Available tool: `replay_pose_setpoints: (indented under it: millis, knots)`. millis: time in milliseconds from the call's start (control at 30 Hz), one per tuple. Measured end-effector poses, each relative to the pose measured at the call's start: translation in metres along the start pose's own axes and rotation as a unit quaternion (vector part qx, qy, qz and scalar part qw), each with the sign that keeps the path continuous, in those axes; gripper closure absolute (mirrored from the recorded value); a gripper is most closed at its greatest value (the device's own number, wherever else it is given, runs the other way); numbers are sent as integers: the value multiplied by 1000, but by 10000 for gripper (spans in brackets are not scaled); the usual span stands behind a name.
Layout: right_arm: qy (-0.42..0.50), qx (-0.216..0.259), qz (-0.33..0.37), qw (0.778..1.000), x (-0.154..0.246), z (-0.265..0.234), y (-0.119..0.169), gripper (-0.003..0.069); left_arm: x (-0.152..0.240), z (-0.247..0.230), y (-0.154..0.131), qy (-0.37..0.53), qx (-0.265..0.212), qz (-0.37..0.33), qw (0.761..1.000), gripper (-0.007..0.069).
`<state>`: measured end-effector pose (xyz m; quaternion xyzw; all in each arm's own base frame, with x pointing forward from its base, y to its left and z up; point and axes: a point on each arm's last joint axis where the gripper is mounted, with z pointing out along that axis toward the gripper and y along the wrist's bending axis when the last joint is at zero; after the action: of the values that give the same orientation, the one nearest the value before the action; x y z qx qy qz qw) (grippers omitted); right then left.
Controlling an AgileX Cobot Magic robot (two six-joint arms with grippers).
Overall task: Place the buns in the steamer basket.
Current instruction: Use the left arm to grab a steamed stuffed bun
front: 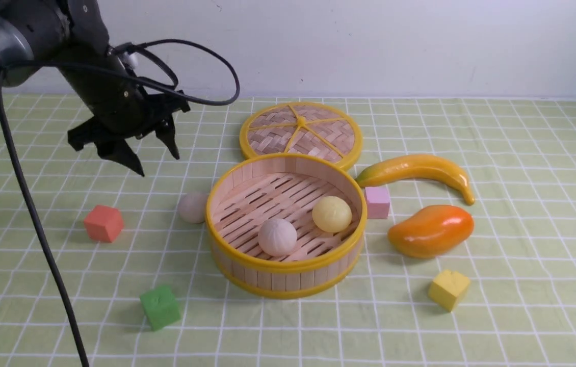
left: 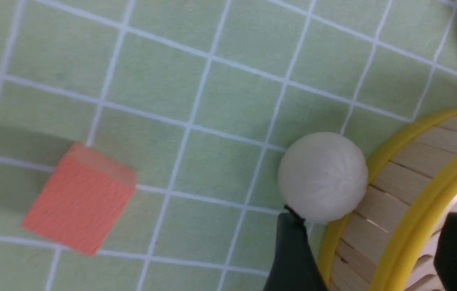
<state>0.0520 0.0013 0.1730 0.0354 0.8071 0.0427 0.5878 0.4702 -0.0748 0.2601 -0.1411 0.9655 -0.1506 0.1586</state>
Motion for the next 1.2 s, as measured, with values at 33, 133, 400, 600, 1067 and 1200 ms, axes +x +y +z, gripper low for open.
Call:
replay_pose_setpoints:
  millis: [33,133,400,600,1067,1200]
  knots:
    - [0,0,0,1000,0,0,0,420,0,0,0,-1,0,0,1000,188]
    - [0,0,0,1000,0,0,0,420,0,25,0,19,23,-8,1000,218]
    - [0,0,0,1000,0,0,0,420,6,62,9,63,13,-19,998,273]
    - [0,0,0,1000,0,0,0,420,5,64,9,57,18,-22,998,281]
    - [0,0,0,1000,0,0,0,420,-9,25,-8,9,-58,64,996,281]
    - [0,0,0,1000,0,0,0,420,-2,25,-27,-5,-83,106,991,281]
